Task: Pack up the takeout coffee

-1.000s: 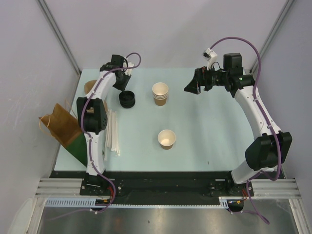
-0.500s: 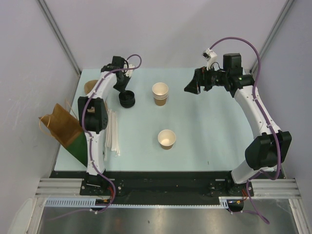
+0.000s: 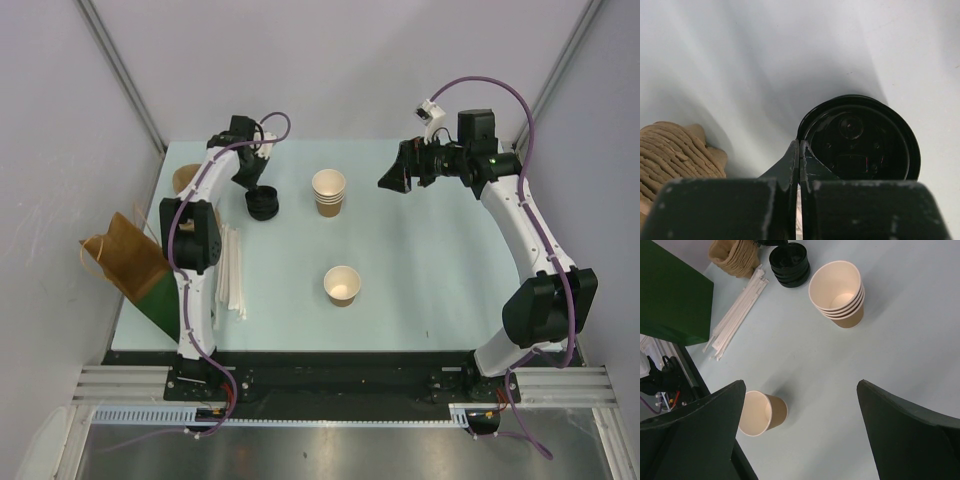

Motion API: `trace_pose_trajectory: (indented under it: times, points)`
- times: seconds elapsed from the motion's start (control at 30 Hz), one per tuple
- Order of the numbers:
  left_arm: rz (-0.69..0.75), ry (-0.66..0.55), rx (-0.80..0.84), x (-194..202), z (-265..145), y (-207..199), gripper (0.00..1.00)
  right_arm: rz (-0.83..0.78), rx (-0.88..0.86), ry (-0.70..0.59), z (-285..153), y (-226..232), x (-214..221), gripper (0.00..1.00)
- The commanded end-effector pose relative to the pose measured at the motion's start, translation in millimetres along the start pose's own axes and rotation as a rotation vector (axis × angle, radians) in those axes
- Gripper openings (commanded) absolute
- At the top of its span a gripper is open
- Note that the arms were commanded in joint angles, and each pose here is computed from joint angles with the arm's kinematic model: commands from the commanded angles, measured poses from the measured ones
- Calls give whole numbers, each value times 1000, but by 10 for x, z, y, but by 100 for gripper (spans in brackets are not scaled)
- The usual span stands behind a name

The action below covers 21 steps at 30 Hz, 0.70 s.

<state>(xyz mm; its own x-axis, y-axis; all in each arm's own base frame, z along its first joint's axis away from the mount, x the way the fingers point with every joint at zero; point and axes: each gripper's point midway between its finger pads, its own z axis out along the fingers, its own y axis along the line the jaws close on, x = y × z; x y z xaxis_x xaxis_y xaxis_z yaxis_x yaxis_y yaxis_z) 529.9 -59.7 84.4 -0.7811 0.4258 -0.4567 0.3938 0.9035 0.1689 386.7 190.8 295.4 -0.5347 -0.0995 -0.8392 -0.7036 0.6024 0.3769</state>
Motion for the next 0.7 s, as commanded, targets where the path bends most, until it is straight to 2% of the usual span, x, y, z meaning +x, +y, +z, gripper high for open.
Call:
trace_pose_trajectory:
  times: [0.0,0.27,0.47,0.5,0.57,0.6,0.67]
  points:
    - [-5,-61,-9,-146,-312,54,0,-42,-15,-57,-63,74,-214,100]
    - [-12,-125,6,-292,-623,37,0,-44,-18,-60,-80,97,-220,100]
    - [-1,-104,23,-238,-609,-3,0,-46,-23,-63,-84,109,-233,100]
    - [3,-92,27,-225,-564,-16,17,-49,-23,-66,-90,114,-245,100]
    - [0,-75,28,-189,-528,-21,35,-48,-21,-65,-90,112,-242,99]
    - [0,-69,30,-176,-500,-26,39,-46,-18,-64,-89,100,-237,99]
    - [3,-56,29,-144,-453,-28,38,-47,-20,-65,-89,102,-240,100]
